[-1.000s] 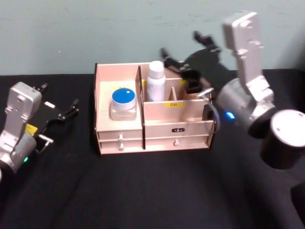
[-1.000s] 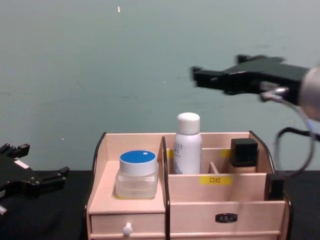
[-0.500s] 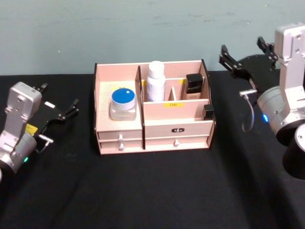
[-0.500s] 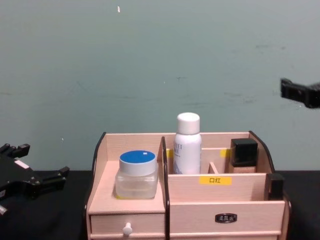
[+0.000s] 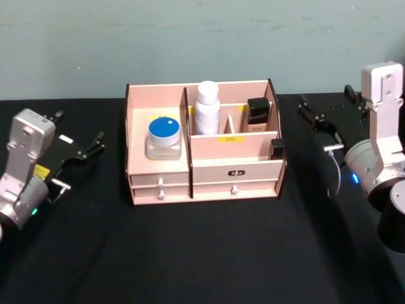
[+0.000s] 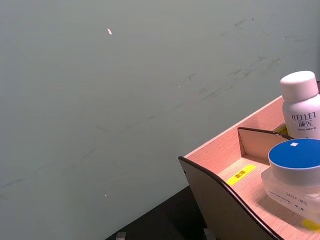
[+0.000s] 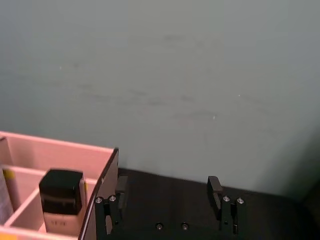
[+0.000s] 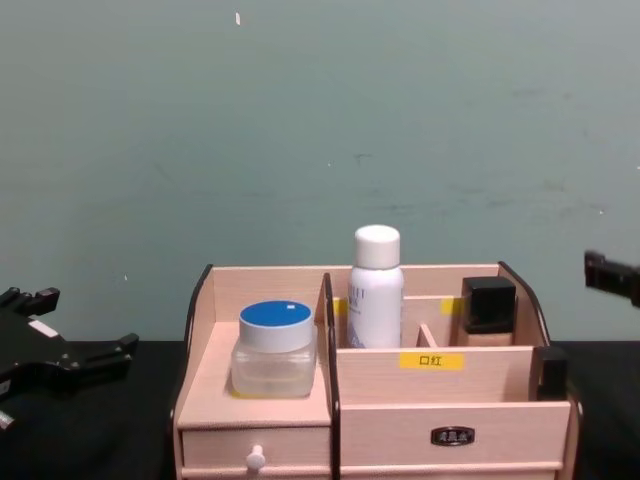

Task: Pick up the facial cleanser and watermelon frost from the table and place them into the tiered storage box.

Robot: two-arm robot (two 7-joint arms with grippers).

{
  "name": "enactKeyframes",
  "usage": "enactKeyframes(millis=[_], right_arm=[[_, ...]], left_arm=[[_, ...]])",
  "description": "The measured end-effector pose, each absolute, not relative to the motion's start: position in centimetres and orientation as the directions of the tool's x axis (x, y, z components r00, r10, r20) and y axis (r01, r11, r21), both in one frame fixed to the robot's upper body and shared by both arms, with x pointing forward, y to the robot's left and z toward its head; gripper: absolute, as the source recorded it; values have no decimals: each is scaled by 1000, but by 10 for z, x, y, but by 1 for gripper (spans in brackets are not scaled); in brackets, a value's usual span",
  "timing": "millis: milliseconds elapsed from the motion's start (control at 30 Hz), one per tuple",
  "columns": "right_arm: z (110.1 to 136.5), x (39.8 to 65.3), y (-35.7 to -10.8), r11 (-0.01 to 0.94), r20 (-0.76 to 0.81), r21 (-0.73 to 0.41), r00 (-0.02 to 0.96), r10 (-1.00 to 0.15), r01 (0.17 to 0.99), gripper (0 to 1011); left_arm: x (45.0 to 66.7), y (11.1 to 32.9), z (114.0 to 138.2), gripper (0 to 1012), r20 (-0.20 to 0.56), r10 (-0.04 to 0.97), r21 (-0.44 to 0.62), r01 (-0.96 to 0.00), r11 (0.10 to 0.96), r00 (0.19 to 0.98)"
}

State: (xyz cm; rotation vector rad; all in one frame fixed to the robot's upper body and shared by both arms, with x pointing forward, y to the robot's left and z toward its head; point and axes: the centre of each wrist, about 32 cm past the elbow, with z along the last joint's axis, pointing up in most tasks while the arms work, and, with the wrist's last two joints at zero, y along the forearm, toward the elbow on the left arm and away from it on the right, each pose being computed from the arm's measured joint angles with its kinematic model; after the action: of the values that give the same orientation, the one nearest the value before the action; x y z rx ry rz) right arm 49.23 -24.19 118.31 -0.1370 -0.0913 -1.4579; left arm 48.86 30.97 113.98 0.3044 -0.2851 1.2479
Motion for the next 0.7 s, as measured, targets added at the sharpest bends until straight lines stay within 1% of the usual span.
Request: enactKeyframes(millis=[200,700], right_arm=[[1174,494,-247,129,134,-82,139,-981,988,1003],[1176,493,-246,122,135,-72,131,-982,990,1003]], left_arm=[[489,310,1140,1001,374,880,70,-955,287,292],[489,310,1140,1001,374,880,70,-955,287,292]])
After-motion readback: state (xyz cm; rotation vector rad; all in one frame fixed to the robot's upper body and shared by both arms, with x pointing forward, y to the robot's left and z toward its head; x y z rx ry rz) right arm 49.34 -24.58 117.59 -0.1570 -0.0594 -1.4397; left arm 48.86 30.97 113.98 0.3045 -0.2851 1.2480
